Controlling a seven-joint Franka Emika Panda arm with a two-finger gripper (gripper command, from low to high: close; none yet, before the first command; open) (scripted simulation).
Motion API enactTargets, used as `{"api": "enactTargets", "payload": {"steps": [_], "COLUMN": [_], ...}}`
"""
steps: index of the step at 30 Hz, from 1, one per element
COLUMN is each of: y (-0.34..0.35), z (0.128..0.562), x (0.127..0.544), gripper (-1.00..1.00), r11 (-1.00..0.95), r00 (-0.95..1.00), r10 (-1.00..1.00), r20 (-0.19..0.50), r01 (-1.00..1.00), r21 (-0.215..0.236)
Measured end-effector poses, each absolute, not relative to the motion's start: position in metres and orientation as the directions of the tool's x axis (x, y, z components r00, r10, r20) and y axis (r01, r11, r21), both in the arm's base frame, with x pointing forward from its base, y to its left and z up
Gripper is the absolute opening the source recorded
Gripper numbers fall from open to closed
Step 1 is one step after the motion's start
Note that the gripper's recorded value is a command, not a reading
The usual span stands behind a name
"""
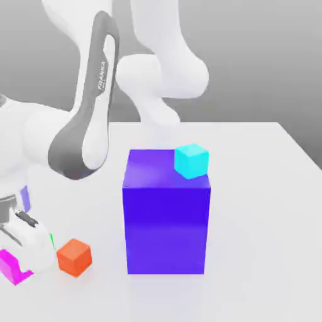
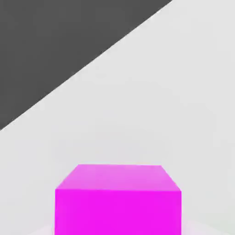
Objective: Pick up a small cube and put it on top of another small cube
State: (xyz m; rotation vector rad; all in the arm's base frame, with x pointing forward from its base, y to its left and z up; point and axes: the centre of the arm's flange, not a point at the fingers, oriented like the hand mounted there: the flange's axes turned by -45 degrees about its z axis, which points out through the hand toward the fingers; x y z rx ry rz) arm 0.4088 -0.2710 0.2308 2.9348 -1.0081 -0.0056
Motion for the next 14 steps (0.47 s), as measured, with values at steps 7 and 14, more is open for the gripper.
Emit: {"api": "enactTargets", "payload": {"steps": [7,14], "y": [-0.291,-0.285], "z": [0.231,0.182], "x": [0.312,0.313], "gripper": [-1.00,1.00], "r11": [-0.770,-0.782], "r00": [0.770,0.782], "r10": [-0.638,-0.624], "r20": [0.001,0.000], "r01": [-0.638,-0.624], "r21": [0.001,0.000]}}
